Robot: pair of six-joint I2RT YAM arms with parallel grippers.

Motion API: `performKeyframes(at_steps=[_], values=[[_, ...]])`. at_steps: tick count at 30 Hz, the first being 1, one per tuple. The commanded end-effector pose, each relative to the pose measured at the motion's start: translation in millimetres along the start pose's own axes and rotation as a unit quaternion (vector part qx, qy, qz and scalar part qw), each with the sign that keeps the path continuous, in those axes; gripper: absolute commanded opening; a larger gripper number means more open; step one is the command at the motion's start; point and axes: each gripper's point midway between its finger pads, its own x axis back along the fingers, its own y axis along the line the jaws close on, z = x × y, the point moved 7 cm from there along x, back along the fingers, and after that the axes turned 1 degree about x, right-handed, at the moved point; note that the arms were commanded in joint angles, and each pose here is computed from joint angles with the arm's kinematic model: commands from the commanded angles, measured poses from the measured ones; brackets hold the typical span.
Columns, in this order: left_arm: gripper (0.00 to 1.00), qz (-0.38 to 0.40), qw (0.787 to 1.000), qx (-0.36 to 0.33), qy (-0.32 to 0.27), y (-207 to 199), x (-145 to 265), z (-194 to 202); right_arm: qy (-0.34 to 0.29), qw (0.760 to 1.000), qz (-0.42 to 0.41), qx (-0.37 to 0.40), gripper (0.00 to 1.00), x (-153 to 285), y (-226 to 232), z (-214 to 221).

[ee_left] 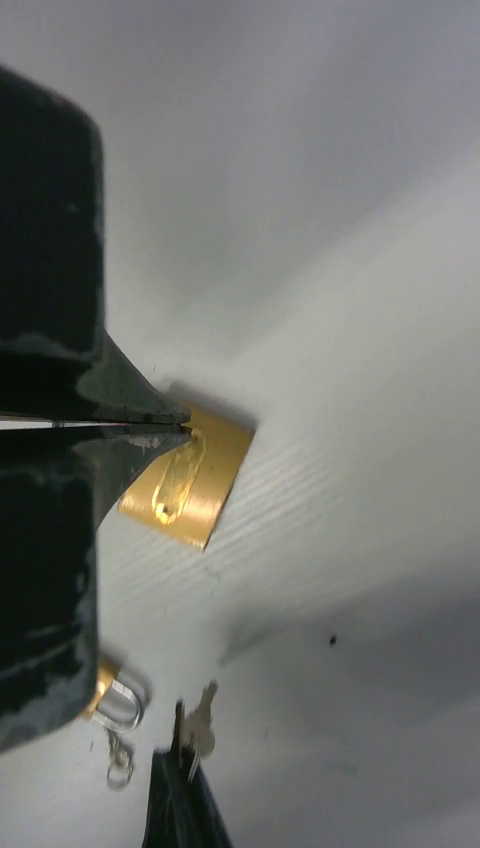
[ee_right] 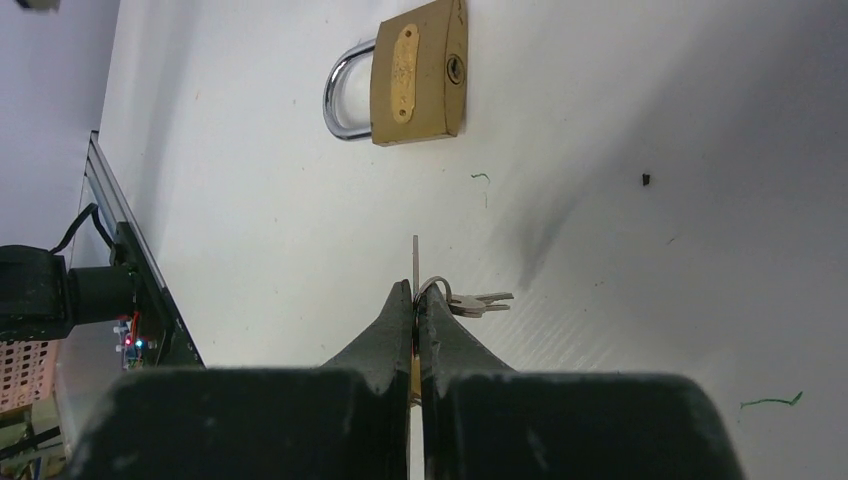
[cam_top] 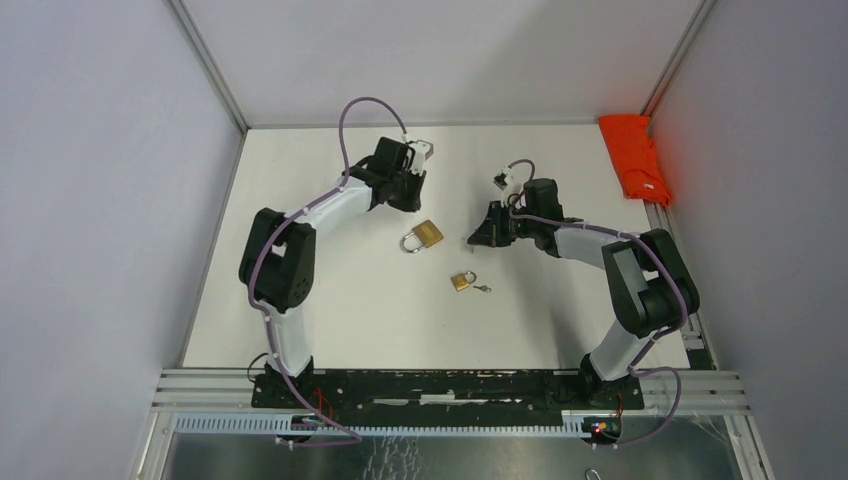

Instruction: Unlock with the key

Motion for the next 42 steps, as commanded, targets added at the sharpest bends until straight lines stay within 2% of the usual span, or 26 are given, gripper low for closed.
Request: performKeyframes(at_steps=[1, 4, 8, 14, 21, 28, 34, 42], values=[[0.02, 0.035, 0.99, 0.135, 0.023, -27.7, 13.3, 8.8, -0.027, 0.999, -0.009, 0.017, 0.0, 0.3, 5.1, -21.0], [0.02, -0.016, 0.985, 0.16, 0.061, -31.4, 11.3, 33.9, -0.03, 0.999, -0.006, 0.016, 0.0, 1.1, 5.3, -22.6], [0.02, -0.089, 0.981, 0.151, 0.081, -35.5, 23.6, 47.8, -0.03, 0.999, -0.003, 0.018, 0.0, 2.3, 5.7, -22.9], [0.02, -0.135, 0.974, 0.152, 0.1, -27.7, 21.6, 62.4, -0.034, 0.999, -0.004, 0.016, 0.0, 3.4, 7.3, -24.1], [0.02, -0.159, 0.971, 0.14, 0.11, -18.7, -3.7, 67.9, -0.028, 0.999, -0.008, 0.021, 0.0, 3.2, 8.1, -25.7], [0.02, -0.131, 0.975, 0.143, 0.105, -22.5, -21.1, 64.3, -0.02, 0.999, 0.007, 0.028, 0.0, 1.3, 3.2, -26.4], [0.02, -0.148, 0.972, 0.14, 0.116, -8.4, -31.0, 66.7, -0.007, 1.0, -0.001, 0.029, 0.0, -1.9, 2.7, -26.1], [0.02, -0.174, 0.974, 0.104, 0.097, 12.8, -43.0, 50.9, 0.047, 0.998, -0.019, 0.037, 0.0, -27.8, 0.7, -24.7]])
